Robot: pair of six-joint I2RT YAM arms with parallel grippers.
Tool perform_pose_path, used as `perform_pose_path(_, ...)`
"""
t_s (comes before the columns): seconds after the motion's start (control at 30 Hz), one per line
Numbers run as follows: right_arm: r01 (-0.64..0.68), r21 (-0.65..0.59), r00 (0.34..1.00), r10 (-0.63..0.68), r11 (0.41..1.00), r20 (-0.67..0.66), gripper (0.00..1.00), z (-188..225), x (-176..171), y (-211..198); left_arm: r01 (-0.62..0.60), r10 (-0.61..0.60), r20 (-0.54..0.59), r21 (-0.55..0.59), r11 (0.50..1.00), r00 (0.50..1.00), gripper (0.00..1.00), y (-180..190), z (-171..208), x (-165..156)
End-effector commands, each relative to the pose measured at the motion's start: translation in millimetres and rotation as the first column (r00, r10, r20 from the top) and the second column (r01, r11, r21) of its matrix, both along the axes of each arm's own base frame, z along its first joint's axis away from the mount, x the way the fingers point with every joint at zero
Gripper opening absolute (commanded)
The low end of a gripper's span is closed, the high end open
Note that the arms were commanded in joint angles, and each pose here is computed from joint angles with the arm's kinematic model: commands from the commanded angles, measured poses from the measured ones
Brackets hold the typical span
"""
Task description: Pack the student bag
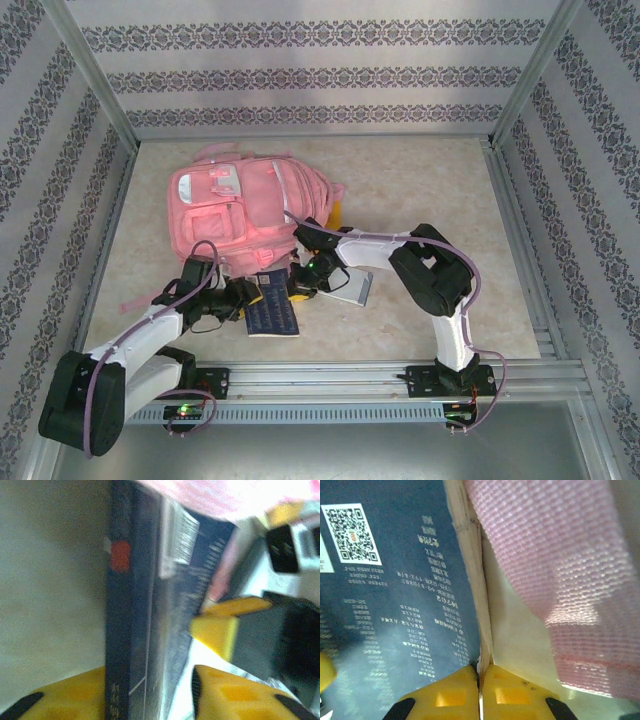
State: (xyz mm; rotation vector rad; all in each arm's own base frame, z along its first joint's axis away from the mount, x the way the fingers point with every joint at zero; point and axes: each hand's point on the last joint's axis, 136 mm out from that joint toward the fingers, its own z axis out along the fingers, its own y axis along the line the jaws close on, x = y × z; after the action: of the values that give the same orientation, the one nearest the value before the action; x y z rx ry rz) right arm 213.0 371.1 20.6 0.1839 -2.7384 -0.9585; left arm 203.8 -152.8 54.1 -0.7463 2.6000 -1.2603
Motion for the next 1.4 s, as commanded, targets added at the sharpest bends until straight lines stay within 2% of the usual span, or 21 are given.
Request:
perform_pose_path(0.0,-0.024,-0.042,1.000,0.024,0.999,-0.014,0.10,-19.1,-11.0,-3.1,0.104,-0.085,0.131,-0.144,0.984,0.988,0.33,-24.7,44.3,7.8)
perform_pose_path(0.13,-0.027,-0.043,1.000,0.026,0.999,-0.011,0.10,-18.7,-11.1,-4.4,0.119,-0.096,0.156,-0.149,0.982,0.983,0.32,-26.1,51.3,8.4)
perform_pose_path(0.3,-0.028,-0.044,1.000,0.028,0.999,-0.005,0.10,-17.2,-10.9,-5.4,0.147,-0.135,0.118,-0.100,0.984,0.984,0.36,-24.3,39.4,4.4)
perform_pose_path(0.33,-0.029,-0.045,1.000,0.029,0.999,-0.002,0.10,-16.7,-11.3,-5.8,0.147,-0.137,0.109,-0.091,0.985,0.985,0.34,-23.6,38.1,4.2)
perform_pose_path(0.47,-0.030,-0.043,0.999,0.031,0.999,0.014,0.14,-10.6,-12.4,-10.2,0.154,-0.145,0.114,-0.082,0.985,0.983,0.13,-24.1,44.2,4.4)
perform_pose_path(0.57,-0.021,-0.046,0.999,0.023,0.999,0.046,0.24,-1.0,-12.2,-19.9,0.152,-0.140,0.136,-0.080,0.985,0.981,0.00,-23.6,54.9,2.7)
perform_pose_path(0.73,0.021,-0.052,0.991,-0.014,0.998,0.136,0.46,32.4,-7.2,-47.5,0.122,-0.098,0.191,-0.121,0.985,0.977,0.00,-22.4,85.8,-0.8)
perform_pose_path(0.87,0.077,-0.018,0.975,-0.071,0.997,0.212,0.52,70.5,0.6,-72.0,0.096,-0.053,0.250,-0.163,0.982,0.967,0.00,-21.4,115.6,-2.4)
perform_pose_path(0.97,0.117,0.065,0.957,-0.130,0.991,0.260,0.55,106.6,8.5,-84.9,0.058,0.015,0.318,-0.220,0.974,0.948,0.00,-21.3,148.6,8.0)
perform_pose_path(1.17,0.183,0.296,0.893,-0.285,0.937,0.348,0.60,190.8,31.6,-95.3,-0.077,0.221,0.478,-0.301,0.951,0.850,0.00,-13.4,235.0,67.7)
perform_pose_path(1.23,0.218,0.384,0.865,-0.360,0.897,0.349,0.61,218.3,43.8,-97.6,-0.150,0.317,0.527,-0.334,0.930,0.788,0.00,-7.5,266.1,91.4)
perform_pose_path(1.37,0.229,0.558,0.828,-0.461,0.798,0.318,0.73,269.2,57.6,-87.4,-0.248,0.450,0.599,-0.392,0.886,0.662,0.00,-1.6,318.2,124.3)
